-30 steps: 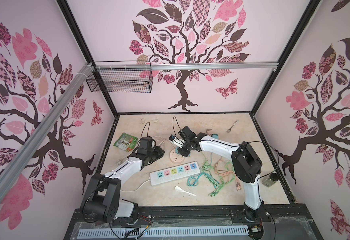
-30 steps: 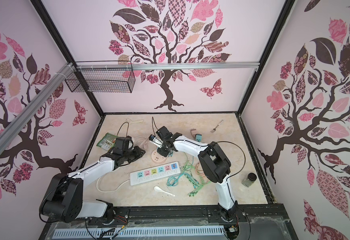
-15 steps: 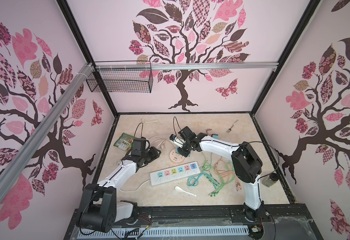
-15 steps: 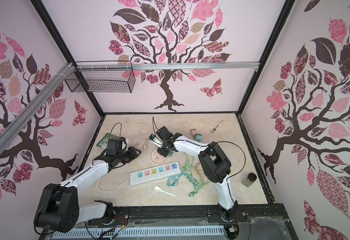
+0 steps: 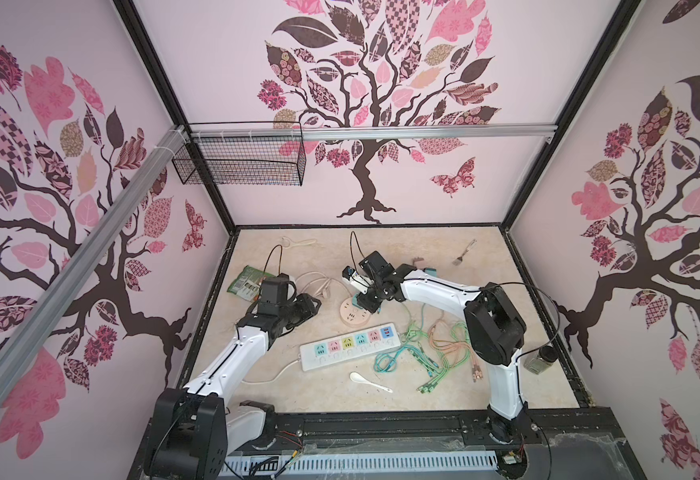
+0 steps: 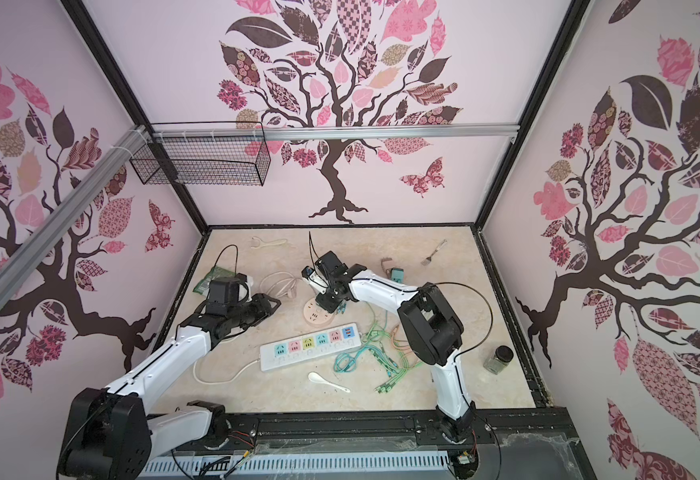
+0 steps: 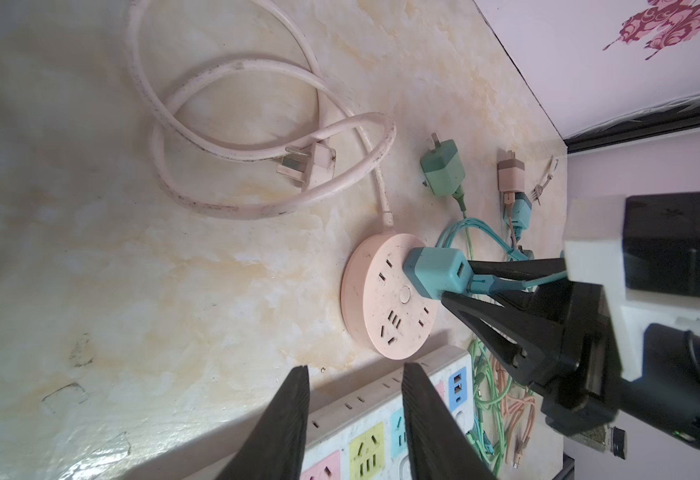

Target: Insert the plug

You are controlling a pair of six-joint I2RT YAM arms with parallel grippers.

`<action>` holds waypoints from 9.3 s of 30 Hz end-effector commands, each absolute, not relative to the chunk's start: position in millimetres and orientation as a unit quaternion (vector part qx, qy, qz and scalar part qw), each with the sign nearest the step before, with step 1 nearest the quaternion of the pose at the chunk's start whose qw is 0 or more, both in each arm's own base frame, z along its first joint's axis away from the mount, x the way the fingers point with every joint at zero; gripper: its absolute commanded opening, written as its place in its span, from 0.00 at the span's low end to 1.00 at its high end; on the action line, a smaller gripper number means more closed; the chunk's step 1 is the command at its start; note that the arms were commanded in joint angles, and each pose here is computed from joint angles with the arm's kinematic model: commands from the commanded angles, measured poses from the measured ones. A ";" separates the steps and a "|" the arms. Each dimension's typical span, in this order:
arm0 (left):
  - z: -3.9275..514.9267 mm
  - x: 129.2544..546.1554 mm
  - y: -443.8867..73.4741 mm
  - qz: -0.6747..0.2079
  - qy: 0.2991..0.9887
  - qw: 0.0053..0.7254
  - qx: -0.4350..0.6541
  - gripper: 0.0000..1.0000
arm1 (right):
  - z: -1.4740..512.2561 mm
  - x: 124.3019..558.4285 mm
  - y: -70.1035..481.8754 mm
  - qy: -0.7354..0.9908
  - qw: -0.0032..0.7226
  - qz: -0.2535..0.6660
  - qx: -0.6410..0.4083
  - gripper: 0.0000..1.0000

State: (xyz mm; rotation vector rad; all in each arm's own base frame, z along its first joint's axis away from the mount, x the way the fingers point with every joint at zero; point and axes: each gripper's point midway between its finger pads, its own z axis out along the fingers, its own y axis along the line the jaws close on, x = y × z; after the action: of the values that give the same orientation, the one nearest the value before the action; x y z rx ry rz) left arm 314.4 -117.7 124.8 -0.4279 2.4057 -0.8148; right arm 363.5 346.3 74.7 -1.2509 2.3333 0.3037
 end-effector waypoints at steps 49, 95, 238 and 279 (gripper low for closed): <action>135.2 303.3 -115.0 -0.304 0.897 0.285 -0.148 0.43 | 200.8 235.8 344.4 0.788 0.174 0.425 -0.410 0.61; 176.0 281.5 -109.9 -0.294 0.894 0.325 -0.092 0.68 | 64.6 394.0 58.6 0.965 0.228 -0.062 -0.117 0.65; 319.2 262.0 -204.9 -0.517 0.785 0.333 0.073 0.77 | 346.7 295.5 226.4 0.767 0.503 0.215 -0.335 0.25; 314.1 250.2 -256.3 -0.575 0.778 0.218 0.128 0.59 | 298.0 252.3 333.9 0.731 0.450 0.203 -0.472 0.26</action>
State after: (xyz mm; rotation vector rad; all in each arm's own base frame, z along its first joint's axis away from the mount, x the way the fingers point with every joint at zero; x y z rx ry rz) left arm 247.7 -253.5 294.6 0.3153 2.2045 -1.5926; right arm 248.5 325.6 279.0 -1.1705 1.8538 0.5120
